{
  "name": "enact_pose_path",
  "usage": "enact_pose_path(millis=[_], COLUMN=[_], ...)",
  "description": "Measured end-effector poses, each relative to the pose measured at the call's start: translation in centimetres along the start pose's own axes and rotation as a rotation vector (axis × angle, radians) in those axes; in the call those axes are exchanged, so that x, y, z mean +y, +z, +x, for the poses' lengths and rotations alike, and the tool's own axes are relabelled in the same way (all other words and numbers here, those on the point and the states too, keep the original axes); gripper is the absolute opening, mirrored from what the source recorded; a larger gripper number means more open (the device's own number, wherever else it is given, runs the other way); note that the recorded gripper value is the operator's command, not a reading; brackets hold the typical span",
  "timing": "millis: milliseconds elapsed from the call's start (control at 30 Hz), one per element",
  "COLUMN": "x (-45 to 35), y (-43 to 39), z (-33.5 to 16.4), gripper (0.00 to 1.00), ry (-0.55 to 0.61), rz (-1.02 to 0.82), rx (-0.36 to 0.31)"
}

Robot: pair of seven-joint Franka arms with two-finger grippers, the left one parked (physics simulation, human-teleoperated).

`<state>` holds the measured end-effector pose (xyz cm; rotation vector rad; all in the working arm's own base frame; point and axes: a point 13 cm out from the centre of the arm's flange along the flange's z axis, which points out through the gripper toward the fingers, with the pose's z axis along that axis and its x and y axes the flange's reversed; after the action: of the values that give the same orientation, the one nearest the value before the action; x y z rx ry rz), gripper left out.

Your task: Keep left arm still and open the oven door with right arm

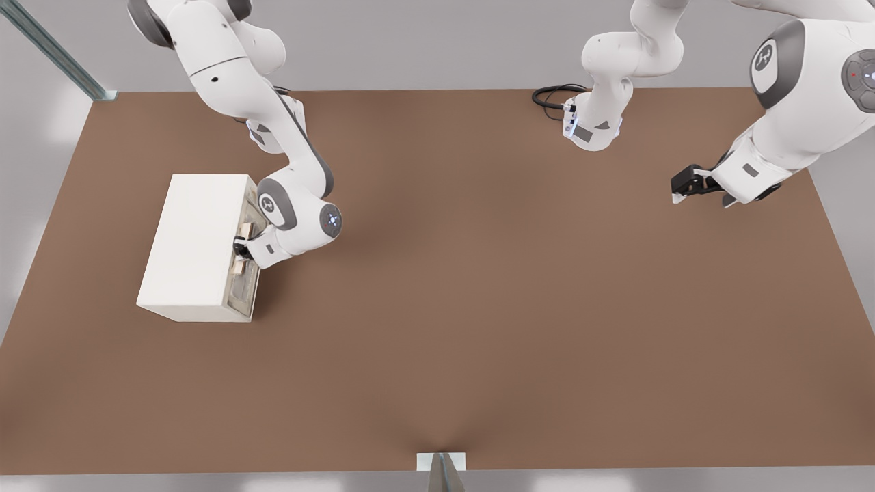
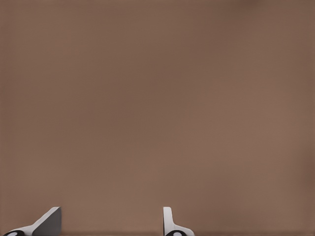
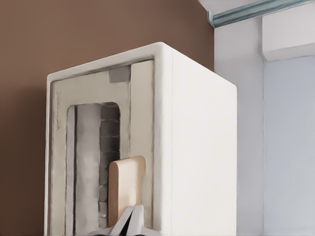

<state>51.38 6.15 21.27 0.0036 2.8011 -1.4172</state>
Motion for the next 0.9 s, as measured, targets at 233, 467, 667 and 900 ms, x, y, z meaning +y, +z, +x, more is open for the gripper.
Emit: enact_pose_path(millis=[233,467,667,900], x=[8.0,-5.1,-20.4,-20.9], y=[-10.7,-17.8,-14.1,-14.5], z=[-2.2,-11.2,-9.3,-11.0], gripper=[0.21,1.0,1.0,1.0], ry=[0.024,0.306,0.368,0.233], rz=[-0.107,-0.585,-0.792,-0.846], rx=[-0.053,0.242,0.222,0.142])
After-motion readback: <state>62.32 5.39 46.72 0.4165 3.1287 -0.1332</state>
